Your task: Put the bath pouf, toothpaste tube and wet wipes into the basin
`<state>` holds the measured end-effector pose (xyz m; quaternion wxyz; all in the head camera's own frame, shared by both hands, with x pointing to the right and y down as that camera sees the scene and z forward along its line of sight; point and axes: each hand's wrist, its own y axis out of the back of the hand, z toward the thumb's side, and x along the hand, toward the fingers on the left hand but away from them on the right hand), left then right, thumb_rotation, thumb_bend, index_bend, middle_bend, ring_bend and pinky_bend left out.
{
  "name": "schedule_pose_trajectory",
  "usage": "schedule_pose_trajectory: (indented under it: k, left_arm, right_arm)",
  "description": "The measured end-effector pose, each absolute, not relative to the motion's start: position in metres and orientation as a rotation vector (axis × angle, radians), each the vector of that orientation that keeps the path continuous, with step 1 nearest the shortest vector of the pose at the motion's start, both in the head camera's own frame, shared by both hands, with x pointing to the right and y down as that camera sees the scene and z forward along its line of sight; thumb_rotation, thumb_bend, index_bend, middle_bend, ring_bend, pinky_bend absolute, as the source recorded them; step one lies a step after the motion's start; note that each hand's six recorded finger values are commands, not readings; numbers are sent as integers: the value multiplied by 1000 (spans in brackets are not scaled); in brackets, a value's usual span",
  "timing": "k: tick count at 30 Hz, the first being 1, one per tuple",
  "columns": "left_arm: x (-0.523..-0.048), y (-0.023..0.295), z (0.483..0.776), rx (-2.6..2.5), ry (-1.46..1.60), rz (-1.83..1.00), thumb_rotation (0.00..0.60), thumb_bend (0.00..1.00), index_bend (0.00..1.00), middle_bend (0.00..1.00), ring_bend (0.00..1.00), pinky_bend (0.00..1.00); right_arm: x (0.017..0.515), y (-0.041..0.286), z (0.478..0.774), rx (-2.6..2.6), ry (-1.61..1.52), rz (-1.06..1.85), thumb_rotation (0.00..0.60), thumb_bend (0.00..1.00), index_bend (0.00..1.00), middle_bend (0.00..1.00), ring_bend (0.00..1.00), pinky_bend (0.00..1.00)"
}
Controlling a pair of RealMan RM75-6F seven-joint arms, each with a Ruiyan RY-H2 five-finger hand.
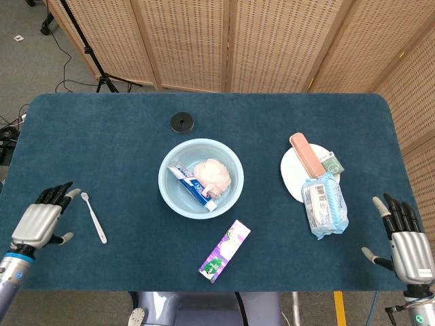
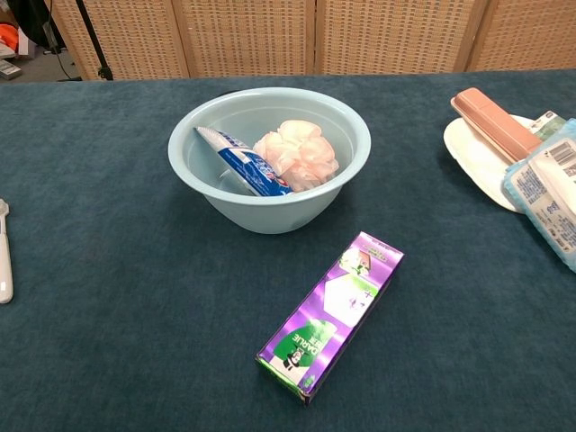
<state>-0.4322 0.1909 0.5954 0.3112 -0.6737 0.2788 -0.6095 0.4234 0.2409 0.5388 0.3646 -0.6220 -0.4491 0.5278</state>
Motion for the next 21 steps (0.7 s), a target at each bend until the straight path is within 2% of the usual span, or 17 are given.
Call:
schedule_pose_trajectory:
  k: [9, 21]
  left_arm:
    - [-454, 207, 597, -1686, 809, -1581, 600, 173, 46, 0, 0, 53]
    - [-451, 212, 592, -1671, 811, -1485, 600, 172, 26, 0, 0, 51]
  right_arm:
    - [414, 242, 546, -1597, -1114, 1355, 600, 53, 0, 0, 0, 0]
    - [402, 242, 560, -1653, -1079, 1383, 600, 53, 0, 0, 0, 0]
